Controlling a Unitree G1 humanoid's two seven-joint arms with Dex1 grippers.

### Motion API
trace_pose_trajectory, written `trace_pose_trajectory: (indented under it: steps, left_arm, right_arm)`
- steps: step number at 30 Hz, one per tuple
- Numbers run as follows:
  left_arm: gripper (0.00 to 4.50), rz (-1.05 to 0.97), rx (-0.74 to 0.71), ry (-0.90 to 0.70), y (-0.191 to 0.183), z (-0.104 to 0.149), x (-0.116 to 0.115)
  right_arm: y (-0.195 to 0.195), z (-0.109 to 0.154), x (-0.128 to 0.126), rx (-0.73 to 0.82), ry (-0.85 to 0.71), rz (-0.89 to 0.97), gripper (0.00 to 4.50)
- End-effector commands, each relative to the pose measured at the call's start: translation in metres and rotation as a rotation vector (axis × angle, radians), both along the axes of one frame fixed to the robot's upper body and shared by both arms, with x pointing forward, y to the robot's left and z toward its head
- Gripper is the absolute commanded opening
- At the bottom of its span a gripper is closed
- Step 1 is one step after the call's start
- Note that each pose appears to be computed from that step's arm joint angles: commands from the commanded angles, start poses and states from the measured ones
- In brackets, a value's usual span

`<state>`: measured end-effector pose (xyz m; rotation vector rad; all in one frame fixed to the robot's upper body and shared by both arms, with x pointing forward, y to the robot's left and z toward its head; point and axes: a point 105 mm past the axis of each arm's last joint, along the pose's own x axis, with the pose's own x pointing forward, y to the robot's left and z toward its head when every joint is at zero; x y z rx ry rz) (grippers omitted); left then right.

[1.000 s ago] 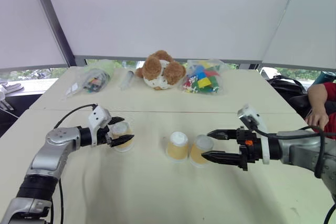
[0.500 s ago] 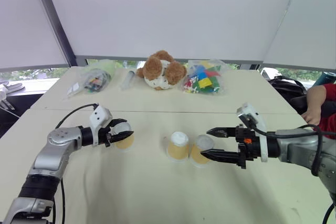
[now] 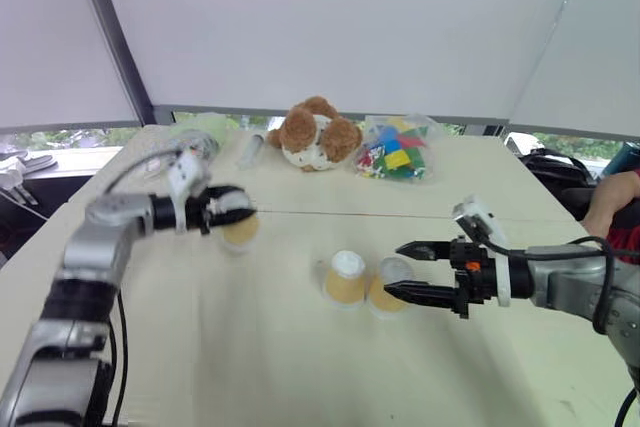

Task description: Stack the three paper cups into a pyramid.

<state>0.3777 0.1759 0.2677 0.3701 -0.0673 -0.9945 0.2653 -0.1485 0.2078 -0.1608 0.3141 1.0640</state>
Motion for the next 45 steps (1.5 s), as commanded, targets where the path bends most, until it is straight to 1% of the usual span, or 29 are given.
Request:
trace_pose_trajectory:
  steps: [1,3,4,8,11,17,21,23,30,42,44,45]
  left_arm:
    - [2.29,-0.103,-0.022,-0.001,-0.025,0.028,0.000]
    - [2.29,-0.243,-0.060,0.053,-0.065,0.042,-0.003]
    - [2.29,-0.284,-0.070,0.073,-0.076,0.045,-0.004]
    - [2.29,-0.395,-0.091,0.151,-0.116,0.045,-0.009]
    - [2.29,-0.502,-0.058,0.206,-0.154,0.030,-0.020]
    - [2.29,-0.629,0.015,0.249,-0.191,0.000,-0.033]
    - [2.29,-0.652,0.067,0.251,-0.200,-0.016,-0.033]
    - [2.29,-0.661,0.081,0.251,-0.201,-0.019,-0.033]
    - [2.29,-0.674,0.086,0.244,-0.204,-0.019,-0.032]
    - [2.29,-0.702,0.107,0.205,-0.211,-0.024,-0.039]
    - [3.32,-0.706,0.110,0.202,-0.211,-0.025,-0.040]
    - [3.66,-0.710,0.110,0.204,-0.211,-0.025,-0.041]
  right_arm:
    - [-0.015,0.025,0.003,-0.007,-0.092,-0.049,4.50]
    - [-0.027,0.032,-0.001,-0.020,-0.104,-0.091,4.50]
    - [-0.030,0.033,-0.003,-0.024,-0.107,-0.103,4.50]
    - [-0.038,0.033,-0.011,-0.031,-0.107,-0.159,4.50]
    - [-0.047,0.025,-0.021,-0.037,-0.086,-0.219,4.50]
    - [-0.040,0.018,-0.031,-0.019,-0.081,-0.230,4.50]
    - [-0.038,0.015,-0.034,-0.016,-0.078,-0.238,4.50]
    - [-0.038,0.015,-0.034,-0.014,-0.077,-0.246,4.50]
    - [-0.037,0.011,-0.035,-0.005,-0.072,-0.261,4.50]
    - [-0.037,0.008,-0.031,0.001,-0.074,-0.268,4.50]
    - [-0.037,0.007,-0.031,0.001,-0.074,-0.267,4.50]
    - [-0.038,0.007,-0.031,0.001,-0.074,-0.268,4.50]
